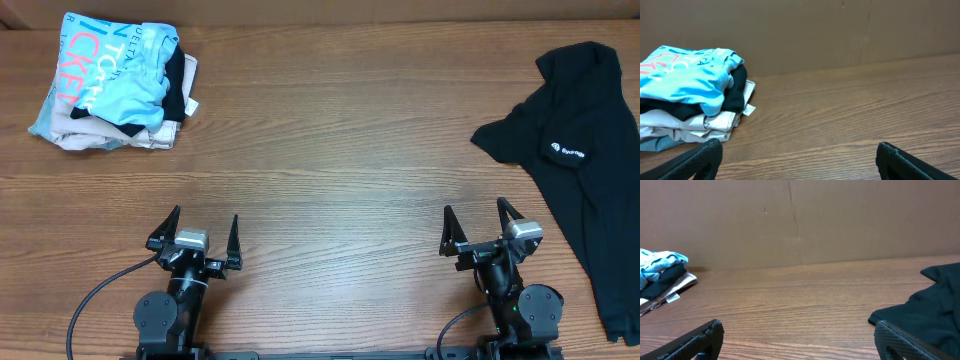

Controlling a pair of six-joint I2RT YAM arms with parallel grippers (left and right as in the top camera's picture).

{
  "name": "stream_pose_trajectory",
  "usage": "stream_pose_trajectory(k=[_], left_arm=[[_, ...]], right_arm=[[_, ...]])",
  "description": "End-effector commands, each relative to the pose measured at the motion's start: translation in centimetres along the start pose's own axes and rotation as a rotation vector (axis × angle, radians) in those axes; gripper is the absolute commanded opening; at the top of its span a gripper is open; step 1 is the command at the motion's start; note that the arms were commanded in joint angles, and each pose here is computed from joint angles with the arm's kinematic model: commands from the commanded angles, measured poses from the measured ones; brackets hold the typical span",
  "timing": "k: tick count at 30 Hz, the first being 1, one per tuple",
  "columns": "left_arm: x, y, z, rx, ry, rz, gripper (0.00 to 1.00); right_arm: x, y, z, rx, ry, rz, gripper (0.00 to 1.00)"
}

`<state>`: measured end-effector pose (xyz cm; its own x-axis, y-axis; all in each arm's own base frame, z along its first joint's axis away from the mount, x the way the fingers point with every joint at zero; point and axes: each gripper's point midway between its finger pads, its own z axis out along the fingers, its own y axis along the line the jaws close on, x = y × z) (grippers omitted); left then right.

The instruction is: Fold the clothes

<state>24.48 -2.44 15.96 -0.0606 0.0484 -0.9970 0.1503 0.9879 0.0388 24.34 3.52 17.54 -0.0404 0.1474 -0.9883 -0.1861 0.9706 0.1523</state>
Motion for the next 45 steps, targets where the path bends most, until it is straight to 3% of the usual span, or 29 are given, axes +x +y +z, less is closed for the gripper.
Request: stream_pose_trajectory(k=[1,35,45], left_arm=[[0.0,0.0,0.0,-0.001,-0.005,-0.019,1.00],[0.0,0.0,0.0,-0.001,-0.005,-0.019,1.00],[-0.2,0.0,0.0,-0.002,-0.012,-0.018,1.00]], right_arm=[[0.2,-0.1,0.0,0.005,-0.003,-0.003,1.00],[0.2,-0.1,0.0,0.006,-0.004,-0.005,1.00],[-0.6,-1.5,-0.1,0.089,-0.041,-0.006,1.00]])
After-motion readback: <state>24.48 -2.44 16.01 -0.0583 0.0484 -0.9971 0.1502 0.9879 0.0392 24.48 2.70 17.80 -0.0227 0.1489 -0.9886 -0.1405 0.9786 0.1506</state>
